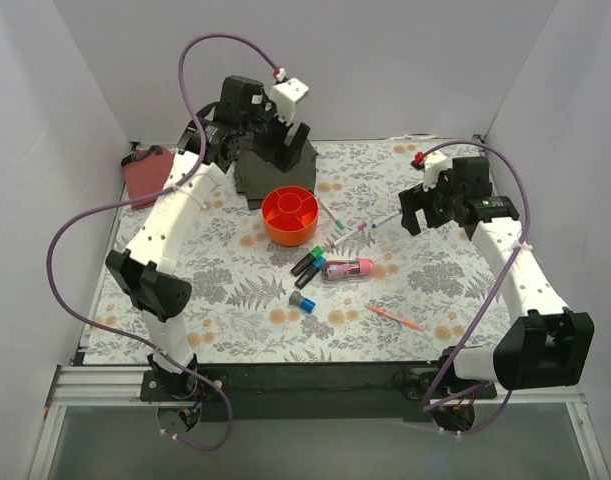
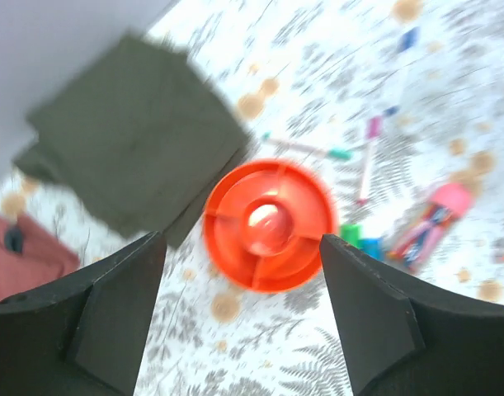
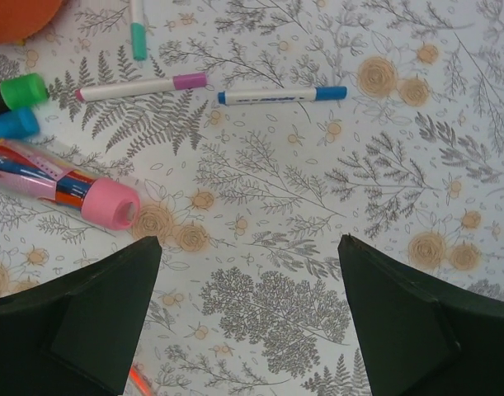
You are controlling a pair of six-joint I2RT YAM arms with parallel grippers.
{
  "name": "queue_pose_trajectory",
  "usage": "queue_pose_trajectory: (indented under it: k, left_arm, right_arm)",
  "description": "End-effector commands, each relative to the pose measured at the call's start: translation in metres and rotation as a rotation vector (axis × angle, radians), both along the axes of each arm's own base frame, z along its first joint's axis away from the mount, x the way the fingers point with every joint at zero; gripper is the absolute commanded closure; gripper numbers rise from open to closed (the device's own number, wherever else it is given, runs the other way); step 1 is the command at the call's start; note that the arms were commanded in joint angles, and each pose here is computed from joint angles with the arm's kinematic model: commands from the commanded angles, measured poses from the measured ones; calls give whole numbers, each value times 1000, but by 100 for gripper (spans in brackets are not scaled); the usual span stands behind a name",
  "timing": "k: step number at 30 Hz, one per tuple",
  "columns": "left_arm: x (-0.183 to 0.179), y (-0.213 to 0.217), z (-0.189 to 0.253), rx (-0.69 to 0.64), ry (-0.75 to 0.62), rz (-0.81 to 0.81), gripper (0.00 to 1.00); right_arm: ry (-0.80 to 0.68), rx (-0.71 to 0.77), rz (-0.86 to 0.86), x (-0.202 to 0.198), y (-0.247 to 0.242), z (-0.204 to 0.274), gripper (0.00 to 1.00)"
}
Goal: Sort the stationery into containers
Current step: Pick up the pen from the center of the board.
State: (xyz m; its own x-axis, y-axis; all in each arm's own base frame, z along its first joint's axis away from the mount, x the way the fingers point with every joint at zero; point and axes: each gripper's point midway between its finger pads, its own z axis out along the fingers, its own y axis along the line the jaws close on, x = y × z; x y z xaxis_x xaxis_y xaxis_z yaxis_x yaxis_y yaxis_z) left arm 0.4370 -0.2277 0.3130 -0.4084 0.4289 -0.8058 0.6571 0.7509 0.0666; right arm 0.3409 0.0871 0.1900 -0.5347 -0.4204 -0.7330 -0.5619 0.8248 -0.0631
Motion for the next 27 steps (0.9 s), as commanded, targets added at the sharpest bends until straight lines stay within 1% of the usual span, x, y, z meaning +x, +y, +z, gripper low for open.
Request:
queue_pose_trajectory:
  k: [1, 3, 5, 6, 7, 9, 12, 13, 15, 16, 19, 22, 27]
  left_arm:
    - [-54, -73, -5, 6, 26, -196, 24]
    - [-73, -98, -18, 51, 45, -274, 24]
    - [-85, -113, -29, 83, 60, -315, 24]
    - [-92, -124, -37, 95, 73, -345, 24]
    - [-92, -129, -39, 100, 61, -362, 24]
    - [-91, -138, -50, 120, 57, -377, 23]
    - [-85, -148, -50, 124, 32, -392, 20]
    - [-86, -151, -65, 151, 61, -405, 19]
    - [-88, -154, -82, 221, 64, -450, 19]
    - [-89, -154, -101, 268, 93, -457, 19]
    - [-94, -154, -123, 341, 118, -479, 19]
    - [-98, -156, -142, 353, 149, -495, 19]
    - [-104, -169, -159, 362, 157, -539, 19]
  right_arm:
    - [27, 184, -205, 6, -28, 19, 2]
    - [53, 248, -348, 10, -68, 18, 2]
    - [90, 332, -393, 7, -80, 18, 2]
    - [111, 344, -412, 5, -88, 13, 3]
    - [108, 338, -441, 4, -101, 12, 4]
    - [96, 300, -437, 1, -109, 10, 4]
    - [98, 284, -337, -3, -102, 7, 4]
    - [118, 287, -322, -6, -100, 3, 4]
    - [143, 285, -309, -6, -100, -8, 3]
    - [137, 284, -279, -5, -98, -9, 3]
    - [152, 302, -280, 0, -99, -20, 4]
    - [137, 319, -263, 2, -104, -21, 4]
    - [115, 289, -261, 5, -113, -22, 4]
